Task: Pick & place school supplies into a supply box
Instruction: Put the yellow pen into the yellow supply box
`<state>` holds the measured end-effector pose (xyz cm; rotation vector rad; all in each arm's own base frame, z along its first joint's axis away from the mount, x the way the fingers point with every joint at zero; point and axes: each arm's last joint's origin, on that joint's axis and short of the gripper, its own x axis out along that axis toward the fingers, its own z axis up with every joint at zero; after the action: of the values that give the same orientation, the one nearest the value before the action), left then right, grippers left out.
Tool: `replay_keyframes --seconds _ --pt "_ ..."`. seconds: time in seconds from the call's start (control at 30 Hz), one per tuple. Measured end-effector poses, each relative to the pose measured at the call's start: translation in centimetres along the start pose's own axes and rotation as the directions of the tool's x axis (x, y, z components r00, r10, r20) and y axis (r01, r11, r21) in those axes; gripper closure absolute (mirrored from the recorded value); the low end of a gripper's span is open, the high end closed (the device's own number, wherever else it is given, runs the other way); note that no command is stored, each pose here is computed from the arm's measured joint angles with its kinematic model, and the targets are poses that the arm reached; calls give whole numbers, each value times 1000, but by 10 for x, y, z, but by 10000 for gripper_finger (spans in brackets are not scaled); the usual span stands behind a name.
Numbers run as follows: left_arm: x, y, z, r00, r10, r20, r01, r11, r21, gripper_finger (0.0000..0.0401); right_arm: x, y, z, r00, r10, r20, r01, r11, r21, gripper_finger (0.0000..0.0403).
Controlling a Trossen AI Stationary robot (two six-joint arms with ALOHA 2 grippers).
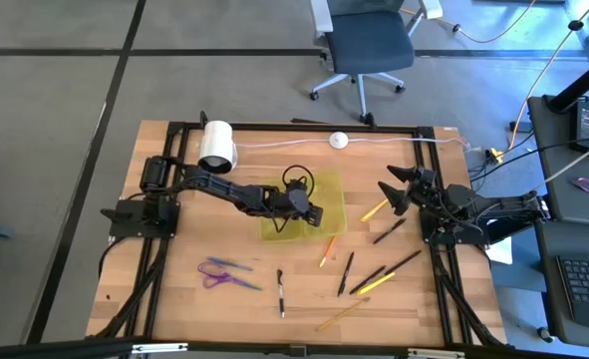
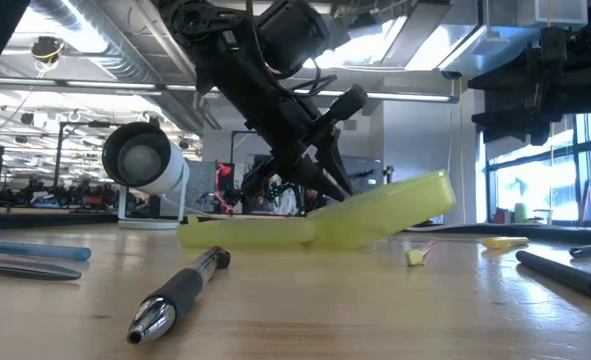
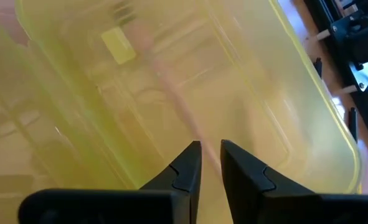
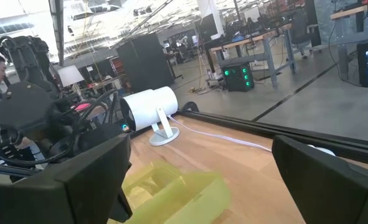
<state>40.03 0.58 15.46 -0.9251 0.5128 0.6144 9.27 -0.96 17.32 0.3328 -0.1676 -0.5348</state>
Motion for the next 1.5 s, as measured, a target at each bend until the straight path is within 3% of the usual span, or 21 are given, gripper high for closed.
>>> replay_keyframes --seconds 0.2,0.33,0.43,0.5,0.57,0.63,0.73,0.8,0.97,1.07,1.17,1.33,1.43,1.5 --pt "-1 -1 1 1000 -3 -1 3 999 34 326 0 1 0 1000 27 -7 -27 999 24 10" --pt "-15 -8 12 999 -41 24 38 993 109 306 0 2 2 998 65 1 -65 997 32 10" --pt "-33 -15 24 996 -77 45 67 978 195 286 0 6 7 990 138 35 -137 990 -27 10" --pt "-47 -20 32 992 -117 35 103 955 277 275 -2 10 13 969 242 48 -236 965 -114 10" --pt "-63 -22 38 992 -126 1 118 929 350 269 -4 16 23 932 362 17 -350 911 -217 10" --pt "-77 -23 42 992 -126 -31 128 905 405 267 -6 20 34 921 385 -54 -386 893 -233 10" --pt "-96 -23 45 989 -127 -73 147 872 467 268 -6 22 48 934 277 -225 -321 928 -190 10" --pt "-107 -23 46 989 -126 -83 150 853 500 270 -6 25 58 913 216 -345 -290 940 -180 10" --pt "-124 -29 46 983 -169 -76 184 837 516 271 5 38 73 793 40 -608 -169 973 -156 10" --pt "-129 -30 46 982 -172 -80 187 804 565 271 17 47 75 708 -61 -704 -98 978 -183 10" --pt "-129 -29 45 982 -166 -87 184 781 596 271 28 54 74 624 -145 -768 -138 947 -290 10" --pt "-128 -21 41 987 -88 -135 152 789 595 271 49 66 60 571 -192 -798 -268 875 -403 10" --pt "-129 -13 36 980 -11 -200 128 802 583 271 57 69 49 530 -229 -817 -298 851 -433 10" --pt "-131 -8 33 977 43 -211 97 787 609 271 63 70 42 509 -248 -824 -303 845 -441 10"
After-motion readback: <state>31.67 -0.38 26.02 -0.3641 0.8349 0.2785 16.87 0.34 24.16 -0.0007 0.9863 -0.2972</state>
